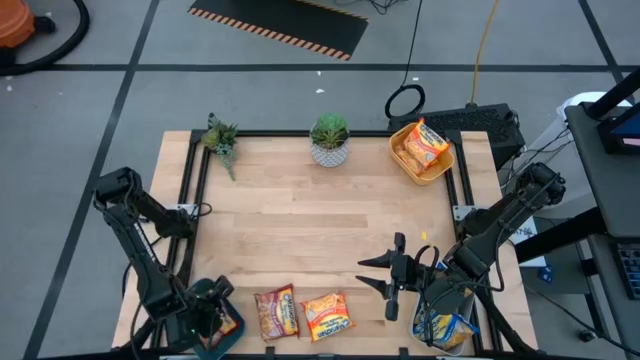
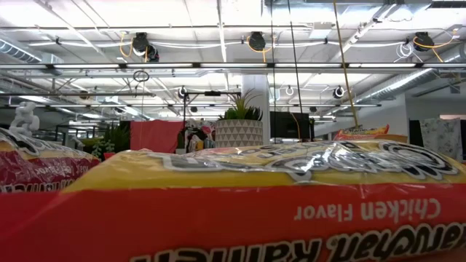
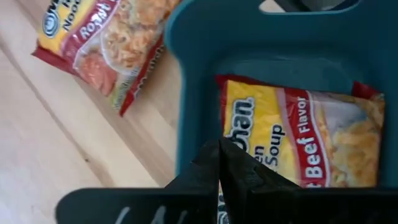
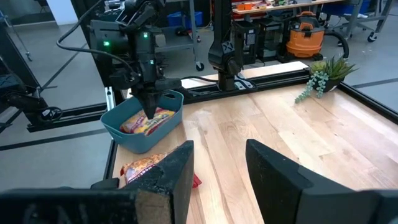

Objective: Sort Maruchan noodles
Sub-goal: Put the right red noodle pack into the blue bin, then put the orange noodle pack into the yellow bin

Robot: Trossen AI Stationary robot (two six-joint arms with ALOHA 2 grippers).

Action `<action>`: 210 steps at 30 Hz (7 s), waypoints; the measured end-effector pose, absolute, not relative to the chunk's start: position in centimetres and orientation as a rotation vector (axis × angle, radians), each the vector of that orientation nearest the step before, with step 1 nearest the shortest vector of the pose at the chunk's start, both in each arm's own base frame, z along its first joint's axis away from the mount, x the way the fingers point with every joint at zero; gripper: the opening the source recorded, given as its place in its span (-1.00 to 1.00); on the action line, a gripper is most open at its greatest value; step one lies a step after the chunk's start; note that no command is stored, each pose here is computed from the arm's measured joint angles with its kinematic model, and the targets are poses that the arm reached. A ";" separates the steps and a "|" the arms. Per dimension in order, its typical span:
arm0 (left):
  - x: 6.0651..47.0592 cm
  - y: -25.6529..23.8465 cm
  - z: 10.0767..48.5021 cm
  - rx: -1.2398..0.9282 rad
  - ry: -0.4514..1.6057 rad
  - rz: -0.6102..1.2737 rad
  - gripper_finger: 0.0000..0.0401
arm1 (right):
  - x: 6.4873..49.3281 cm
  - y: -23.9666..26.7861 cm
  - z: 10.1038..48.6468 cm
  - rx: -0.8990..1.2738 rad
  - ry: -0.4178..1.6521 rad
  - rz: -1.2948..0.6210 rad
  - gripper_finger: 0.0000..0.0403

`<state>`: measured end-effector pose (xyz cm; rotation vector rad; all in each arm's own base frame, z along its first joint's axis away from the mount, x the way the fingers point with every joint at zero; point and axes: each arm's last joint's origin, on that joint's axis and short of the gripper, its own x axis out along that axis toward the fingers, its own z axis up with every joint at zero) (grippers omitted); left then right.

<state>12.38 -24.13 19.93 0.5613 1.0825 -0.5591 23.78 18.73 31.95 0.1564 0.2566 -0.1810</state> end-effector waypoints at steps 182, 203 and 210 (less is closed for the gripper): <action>29.6 -18.9 28.3 0.028 0.420 0.045 -0.25 | 25.9 14.9 22.6 -0.235 0.293 0.025 -1.00; 31.4 -18.3 26.5 0.055 0.462 0.052 0.33 | 25.6 15.4 22.8 -0.249 0.278 0.057 -1.00; 32.3 -17.9 25.4 -0.014 0.524 -0.022 0.53 | 25.3 15.9 22.8 -0.255 0.275 0.080 -1.00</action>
